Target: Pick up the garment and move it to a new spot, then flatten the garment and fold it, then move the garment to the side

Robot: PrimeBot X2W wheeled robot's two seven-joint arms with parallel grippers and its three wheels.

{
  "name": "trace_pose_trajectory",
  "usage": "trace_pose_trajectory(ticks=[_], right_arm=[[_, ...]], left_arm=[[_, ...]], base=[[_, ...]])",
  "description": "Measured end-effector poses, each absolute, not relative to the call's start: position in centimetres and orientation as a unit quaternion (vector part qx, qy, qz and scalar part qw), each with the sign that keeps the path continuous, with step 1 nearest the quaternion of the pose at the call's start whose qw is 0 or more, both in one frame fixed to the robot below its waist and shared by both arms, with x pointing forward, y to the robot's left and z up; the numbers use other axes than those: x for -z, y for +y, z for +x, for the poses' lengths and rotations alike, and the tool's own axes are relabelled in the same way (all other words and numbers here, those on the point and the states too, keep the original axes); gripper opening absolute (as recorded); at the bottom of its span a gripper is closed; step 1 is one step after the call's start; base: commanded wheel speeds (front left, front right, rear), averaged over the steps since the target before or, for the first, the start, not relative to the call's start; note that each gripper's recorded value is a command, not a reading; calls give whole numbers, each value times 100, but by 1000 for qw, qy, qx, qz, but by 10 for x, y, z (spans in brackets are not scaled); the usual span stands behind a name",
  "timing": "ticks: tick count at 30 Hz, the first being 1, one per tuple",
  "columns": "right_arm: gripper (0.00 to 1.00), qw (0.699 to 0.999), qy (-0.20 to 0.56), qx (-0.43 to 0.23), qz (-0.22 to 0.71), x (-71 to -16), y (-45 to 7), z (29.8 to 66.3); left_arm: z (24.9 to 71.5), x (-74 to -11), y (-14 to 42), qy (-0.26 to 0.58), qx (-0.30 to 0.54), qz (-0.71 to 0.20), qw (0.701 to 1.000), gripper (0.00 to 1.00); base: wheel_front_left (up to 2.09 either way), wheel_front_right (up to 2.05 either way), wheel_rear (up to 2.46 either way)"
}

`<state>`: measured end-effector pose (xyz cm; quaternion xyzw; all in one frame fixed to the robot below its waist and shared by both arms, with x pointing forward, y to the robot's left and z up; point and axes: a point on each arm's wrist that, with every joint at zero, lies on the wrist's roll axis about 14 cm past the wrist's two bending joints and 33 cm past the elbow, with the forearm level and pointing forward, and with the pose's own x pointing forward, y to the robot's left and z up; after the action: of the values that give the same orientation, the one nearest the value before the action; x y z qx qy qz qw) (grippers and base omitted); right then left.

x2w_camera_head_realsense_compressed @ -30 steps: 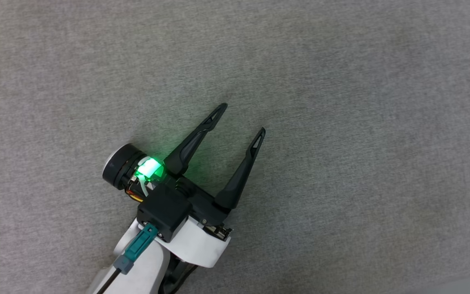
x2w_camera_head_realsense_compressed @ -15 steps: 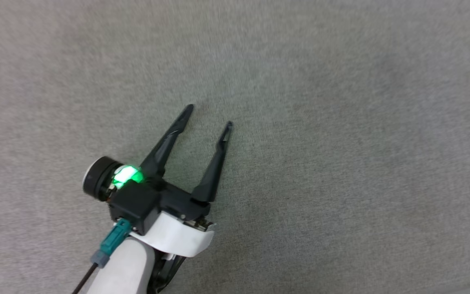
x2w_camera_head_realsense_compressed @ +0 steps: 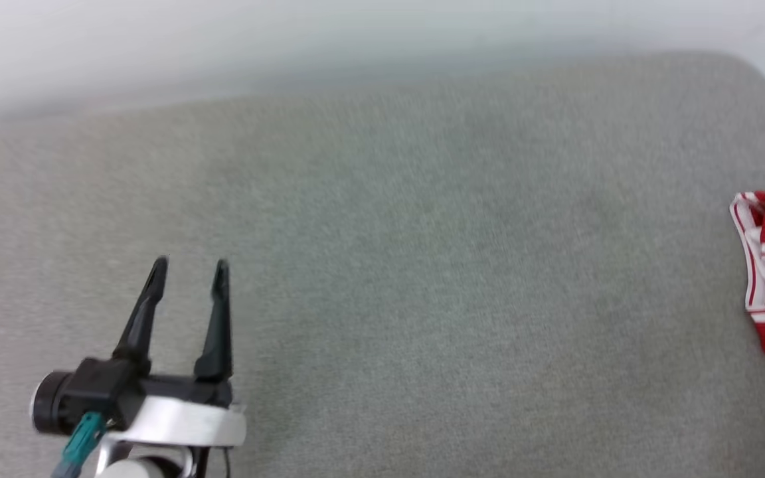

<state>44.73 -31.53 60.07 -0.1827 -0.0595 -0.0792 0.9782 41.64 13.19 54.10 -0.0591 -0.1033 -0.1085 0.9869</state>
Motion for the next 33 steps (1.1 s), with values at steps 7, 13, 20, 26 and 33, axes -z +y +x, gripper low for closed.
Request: trace_pose_trajectory(ticks=[7, 13, 20, 26, 33], right_arm=[[100, 993, -110, -3, -47, -587, -230, 416], [100, 993, -114, -36, 8, -563, -191, 391], [100, 994, -88, -52, 30, -538, -169, 373], [100, 993, -88, -60, 43, -537, -162, 369], [100, 992, -91, -61, 54, -539, -161, 369]], left_arm=[[381, -545, 173, -104, 46, -30, 993, 100], [361, -542, 191, -98, 18, -28, 995, 100], [349, -538, 196, -92, 7, -30, 995, 100], [344, -535, 201, -89, 0, -30, 996, 100], [342, -528, 200, -78, 1, -38, 996, 100]], base=[[0, 0, 0], [0, 0, 0], [0, 0, 0], [0, 0, 0], [0, 0, 0]])
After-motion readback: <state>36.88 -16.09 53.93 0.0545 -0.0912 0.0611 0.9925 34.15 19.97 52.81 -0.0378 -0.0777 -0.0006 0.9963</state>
